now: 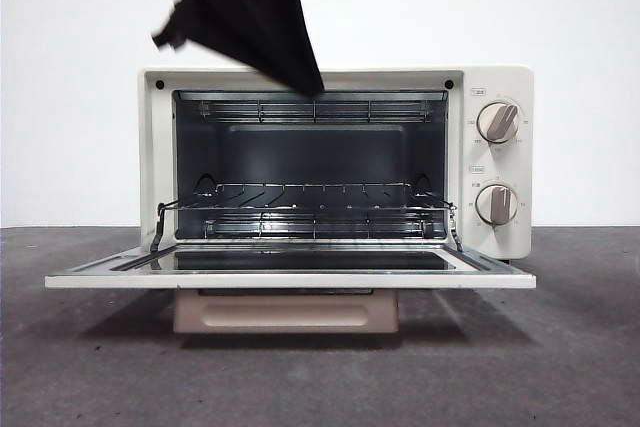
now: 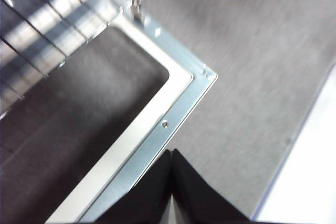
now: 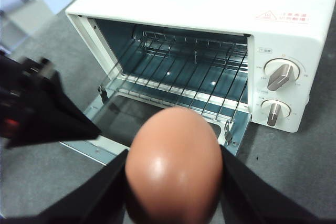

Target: Eggoven

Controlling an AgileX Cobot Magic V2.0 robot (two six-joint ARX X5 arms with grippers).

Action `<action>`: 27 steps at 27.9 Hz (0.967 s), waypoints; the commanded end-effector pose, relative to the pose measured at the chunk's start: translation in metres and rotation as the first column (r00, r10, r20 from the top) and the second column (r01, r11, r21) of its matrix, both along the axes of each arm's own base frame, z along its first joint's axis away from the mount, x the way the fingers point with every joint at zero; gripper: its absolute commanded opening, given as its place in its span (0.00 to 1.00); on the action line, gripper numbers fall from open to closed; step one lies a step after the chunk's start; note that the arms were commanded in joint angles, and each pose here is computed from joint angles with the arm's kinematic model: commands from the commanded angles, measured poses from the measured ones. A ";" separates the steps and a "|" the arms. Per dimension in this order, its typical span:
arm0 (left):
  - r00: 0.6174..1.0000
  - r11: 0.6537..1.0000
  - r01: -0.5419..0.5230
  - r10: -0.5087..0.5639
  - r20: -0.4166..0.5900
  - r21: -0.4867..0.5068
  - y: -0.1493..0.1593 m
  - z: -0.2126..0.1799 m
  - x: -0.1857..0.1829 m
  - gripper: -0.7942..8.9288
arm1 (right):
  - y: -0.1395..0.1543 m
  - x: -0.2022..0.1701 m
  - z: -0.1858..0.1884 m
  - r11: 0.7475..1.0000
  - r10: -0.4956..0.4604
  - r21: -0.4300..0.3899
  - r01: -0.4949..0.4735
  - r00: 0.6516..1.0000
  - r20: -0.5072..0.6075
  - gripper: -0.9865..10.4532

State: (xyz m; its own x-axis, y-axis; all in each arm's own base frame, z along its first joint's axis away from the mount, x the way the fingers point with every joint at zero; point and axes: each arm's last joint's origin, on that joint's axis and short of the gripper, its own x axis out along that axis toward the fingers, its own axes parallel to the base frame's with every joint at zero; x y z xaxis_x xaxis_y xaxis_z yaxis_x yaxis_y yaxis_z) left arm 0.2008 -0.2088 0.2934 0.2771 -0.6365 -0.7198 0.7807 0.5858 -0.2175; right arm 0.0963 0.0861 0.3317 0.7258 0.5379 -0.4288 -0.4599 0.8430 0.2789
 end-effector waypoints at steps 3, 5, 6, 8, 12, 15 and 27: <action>0.991 0.988 -0.082 0.096 0.098 -0.133 0.031 0.040 -0.006 0.09 | 0.020 0.018 -0.002 0.999 0.044 -0.012 -0.044 0.999 -0.020 0.09; 0.977 0.975 -0.136 0.162 0.140 -0.177 0.054 0.056 -0.010 0.09 | 0.034 0.031 -0.007 0.998 0.059 -0.008 -0.059 0.998 -0.027 0.09; 0.969 0.968 -0.164 0.193 0.152 -0.189 0.065 0.062 -0.011 0.09 | 0.041 0.038 -0.010 0.998 0.066 -0.009 -0.066 0.997 -0.034 0.09; 0.949 0.952 -0.233 0.267 0.166 -0.197 0.088 0.070 -0.014 0.09 | 0.055 0.053 -0.020 0.997 0.071 -0.023 -0.072 0.996 -0.055 0.09; 0.931 0.924 -0.296 0.336 0.144 -0.241 0.126 0.065 -0.024 0.09 | 0.083 0.083 -0.043 0.996 0.081 -0.030 -0.084 0.993 -0.082 0.09; 0.926 0.914 -0.322 0.359 0.119 -0.248 0.140 0.052 -0.028 0.09 | 0.093 0.098 -0.054 0.997 0.065 -0.032 -0.068 0.994 -0.090 0.09; 0.926 0.887 -0.346 0.376 0.044 -0.307 0.165 0.013 -0.057 0.09 | 0.115 0.163 -0.091 0.996 -0.030 -0.085 0.017 0.986 -0.163 0.09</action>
State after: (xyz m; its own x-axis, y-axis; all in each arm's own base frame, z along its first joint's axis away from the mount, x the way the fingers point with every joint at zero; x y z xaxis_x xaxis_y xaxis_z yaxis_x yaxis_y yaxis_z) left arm 0.1421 -0.0431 0.3047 0.5877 -0.6487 -0.4835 0.5476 0.7588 -0.3525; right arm 0.2578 0.1956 0.2384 0.6489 0.4663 -0.6013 -0.3825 0.8830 0.2720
